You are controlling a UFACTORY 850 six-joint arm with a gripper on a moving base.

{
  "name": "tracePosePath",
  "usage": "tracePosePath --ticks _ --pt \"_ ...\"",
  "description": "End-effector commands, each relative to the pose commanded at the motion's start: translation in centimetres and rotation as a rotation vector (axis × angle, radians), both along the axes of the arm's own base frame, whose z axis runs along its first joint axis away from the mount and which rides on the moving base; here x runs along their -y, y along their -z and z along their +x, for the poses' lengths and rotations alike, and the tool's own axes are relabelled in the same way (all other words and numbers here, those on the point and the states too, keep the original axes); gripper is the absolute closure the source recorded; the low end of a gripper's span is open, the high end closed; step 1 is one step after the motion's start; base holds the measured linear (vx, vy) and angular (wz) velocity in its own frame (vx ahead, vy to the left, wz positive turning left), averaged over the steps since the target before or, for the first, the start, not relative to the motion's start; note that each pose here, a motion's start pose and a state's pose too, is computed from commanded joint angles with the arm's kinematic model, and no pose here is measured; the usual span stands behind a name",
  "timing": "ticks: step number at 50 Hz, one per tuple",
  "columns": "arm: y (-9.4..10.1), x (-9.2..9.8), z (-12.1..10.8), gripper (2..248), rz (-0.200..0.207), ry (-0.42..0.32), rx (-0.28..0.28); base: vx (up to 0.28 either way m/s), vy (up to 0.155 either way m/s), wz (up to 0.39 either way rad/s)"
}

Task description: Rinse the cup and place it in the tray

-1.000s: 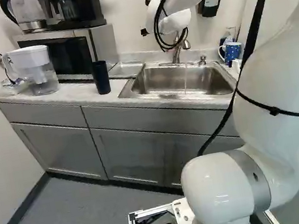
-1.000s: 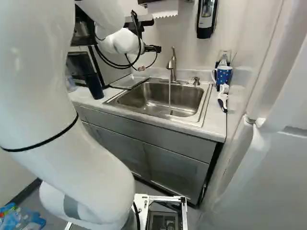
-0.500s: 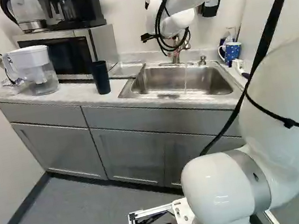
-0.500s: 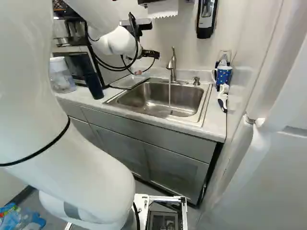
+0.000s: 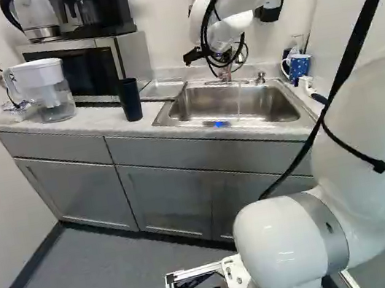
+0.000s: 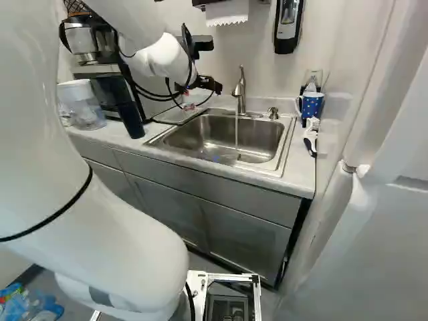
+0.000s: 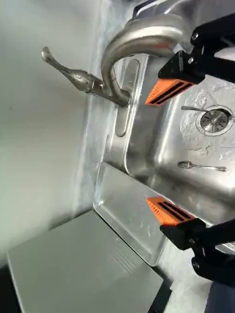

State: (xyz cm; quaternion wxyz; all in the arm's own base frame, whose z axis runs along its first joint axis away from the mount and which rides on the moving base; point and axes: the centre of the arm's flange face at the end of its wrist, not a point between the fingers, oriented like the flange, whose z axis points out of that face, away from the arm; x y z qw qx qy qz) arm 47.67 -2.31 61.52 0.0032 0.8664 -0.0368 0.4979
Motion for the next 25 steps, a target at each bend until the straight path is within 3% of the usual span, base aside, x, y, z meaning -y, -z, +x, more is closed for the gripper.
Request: tracePosePath --ticks 25 --pt "1.3 0.7 -1.8 3 0.045 0.028 -0.172 0.0 0.0 0.0"
